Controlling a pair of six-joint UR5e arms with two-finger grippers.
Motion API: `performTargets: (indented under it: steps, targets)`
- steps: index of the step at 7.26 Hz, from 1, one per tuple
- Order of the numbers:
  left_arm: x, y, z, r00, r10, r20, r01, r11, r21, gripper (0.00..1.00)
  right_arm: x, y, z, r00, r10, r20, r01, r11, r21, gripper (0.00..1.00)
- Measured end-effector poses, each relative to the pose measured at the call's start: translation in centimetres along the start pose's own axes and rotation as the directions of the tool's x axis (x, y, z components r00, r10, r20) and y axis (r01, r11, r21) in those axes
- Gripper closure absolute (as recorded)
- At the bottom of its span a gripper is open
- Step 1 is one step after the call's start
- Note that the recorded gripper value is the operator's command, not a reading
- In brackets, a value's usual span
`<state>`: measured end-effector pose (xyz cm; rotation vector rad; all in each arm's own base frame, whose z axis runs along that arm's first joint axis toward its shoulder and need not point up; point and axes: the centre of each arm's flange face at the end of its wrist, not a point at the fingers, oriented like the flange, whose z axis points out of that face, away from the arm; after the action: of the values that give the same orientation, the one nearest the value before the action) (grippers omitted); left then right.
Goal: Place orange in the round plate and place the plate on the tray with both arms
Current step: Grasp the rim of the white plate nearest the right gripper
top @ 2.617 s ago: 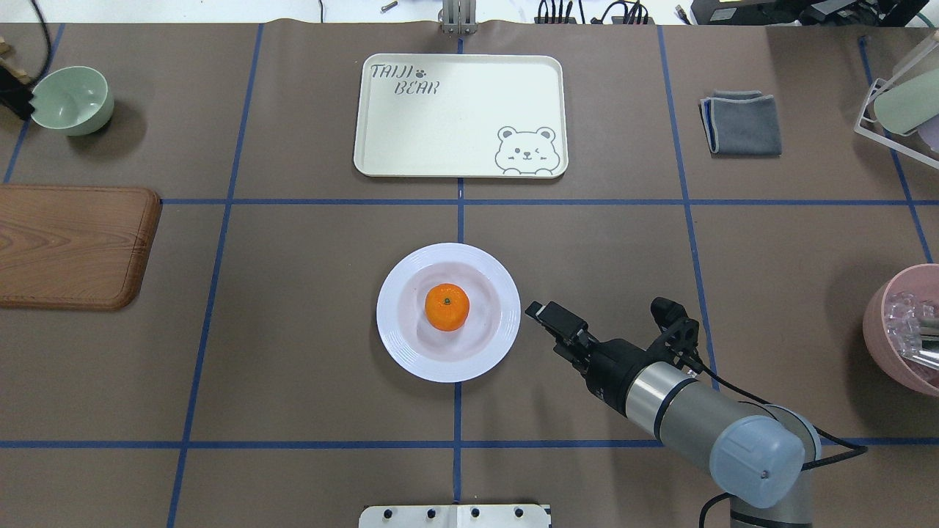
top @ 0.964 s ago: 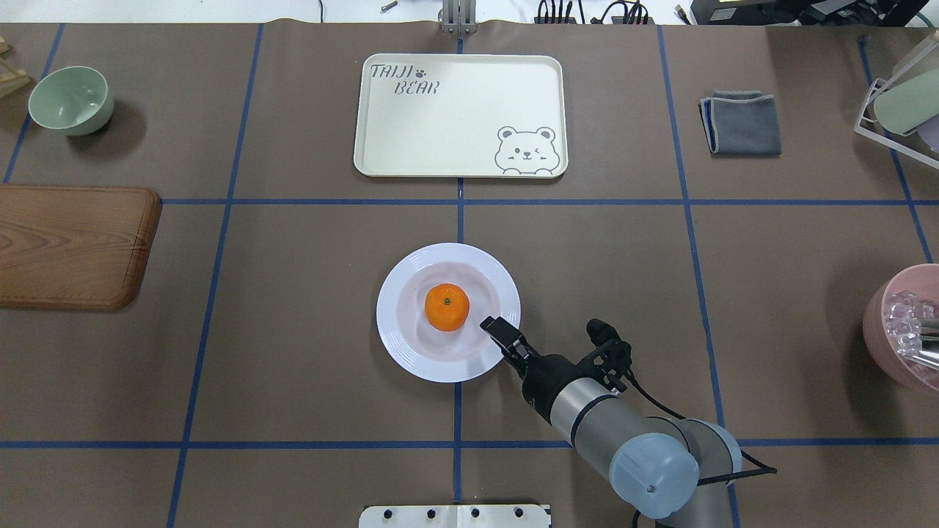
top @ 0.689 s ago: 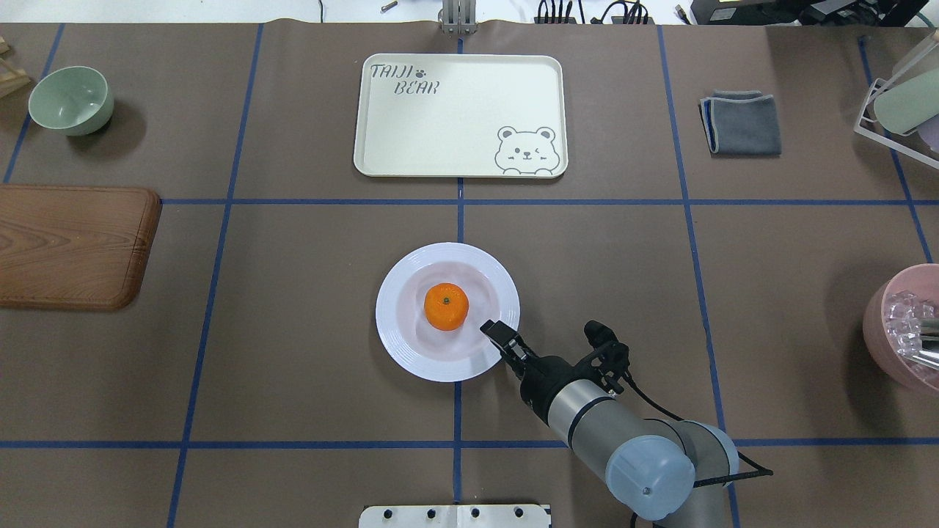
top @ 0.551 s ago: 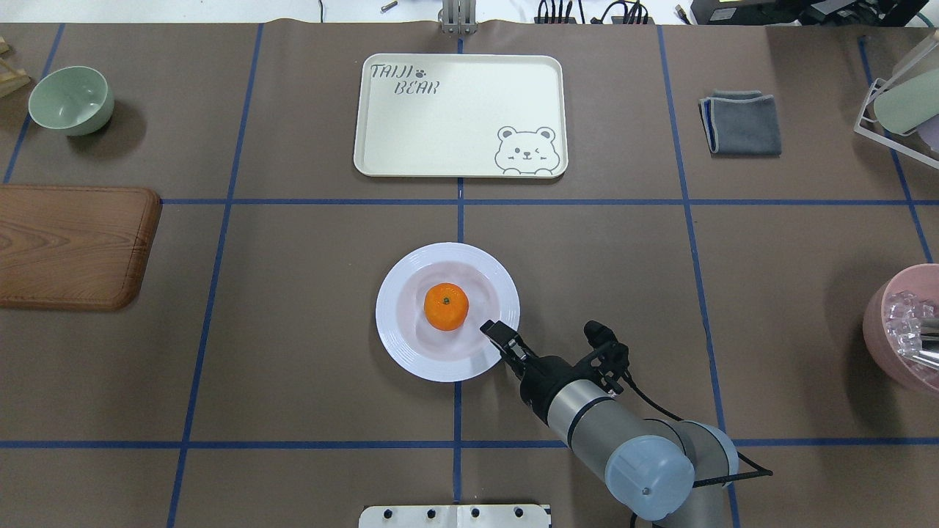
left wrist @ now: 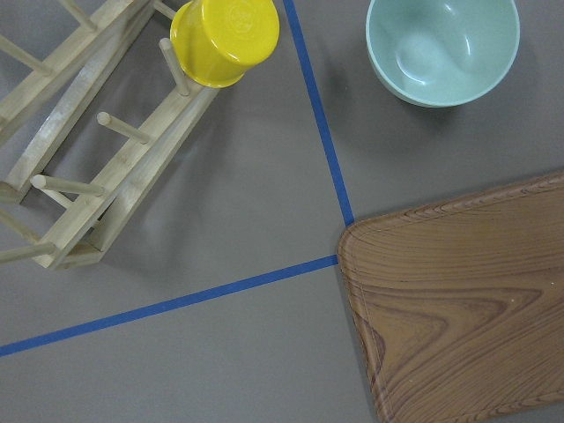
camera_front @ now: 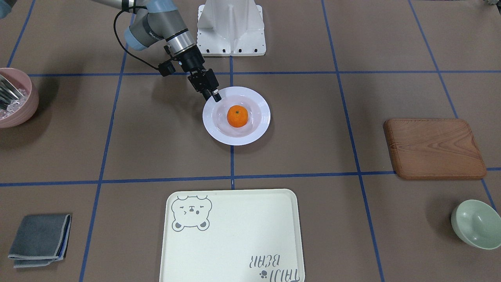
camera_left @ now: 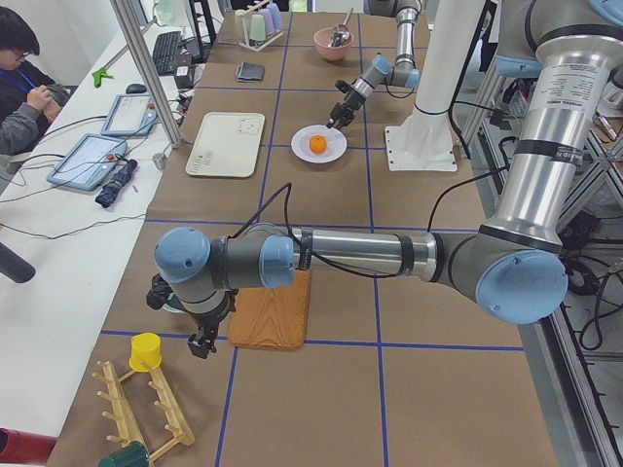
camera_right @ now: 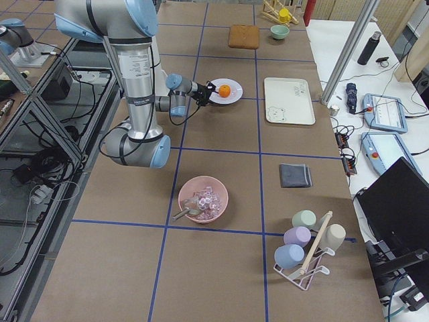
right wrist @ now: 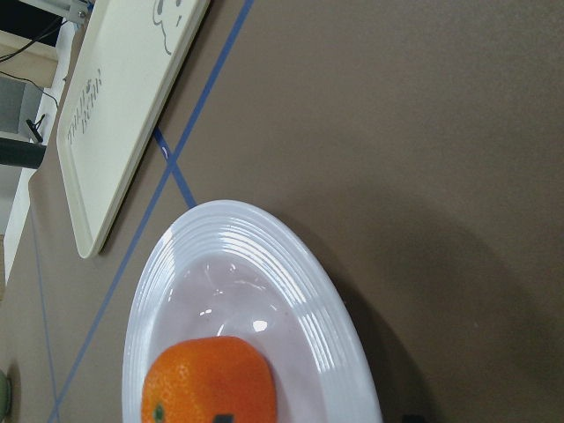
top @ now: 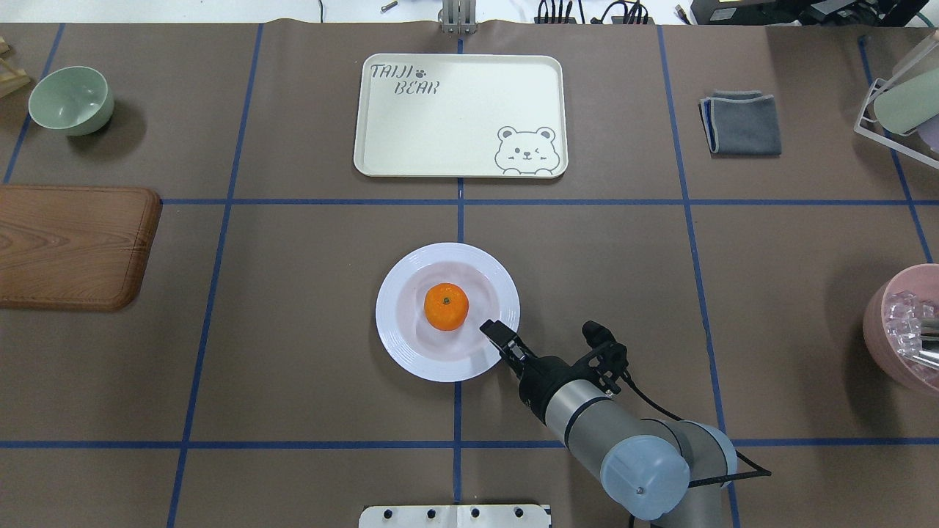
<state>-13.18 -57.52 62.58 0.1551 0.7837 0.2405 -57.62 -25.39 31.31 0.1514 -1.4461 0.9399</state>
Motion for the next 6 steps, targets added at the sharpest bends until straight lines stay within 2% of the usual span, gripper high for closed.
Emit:
performTargets:
  steps: [3, 4, 5, 6]
  targets:
    - [0.04, -0.09, -0.08, 1.0, -0.002, -0.001, 0.002, 1.0, 0.002, 0.02, -0.91, 0.88, 0.6, 1.0, -0.018, -0.025, 0.018, 1.0, 0.016, 0.3]
    - [0.03, -0.04, -0.04, 1.0, -0.004, -0.001, 0.004, 1.0, 0.001, 0.02, -0.95, 0.95, 0.67, 0.999, -0.02, -0.03, 0.02, 1.0, 0.018, 0.42]
    - [0.02, -0.01, 0.0, 1.0, -0.004, -0.002, 0.004, 1.0, 0.001, 0.02, -0.93, 0.95, 0.73, 0.999, -0.019, -0.032, 0.02, 1.0, 0.02, 0.63]
    - [0.01, 0.04, 0.03, 1.0, -0.005, -0.003, 0.005, 1.0, 0.001, 0.02, -0.88, 0.91, 0.8, 0.999, -0.01, -0.033, 0.011, 1.0, 0.023, 1.0]
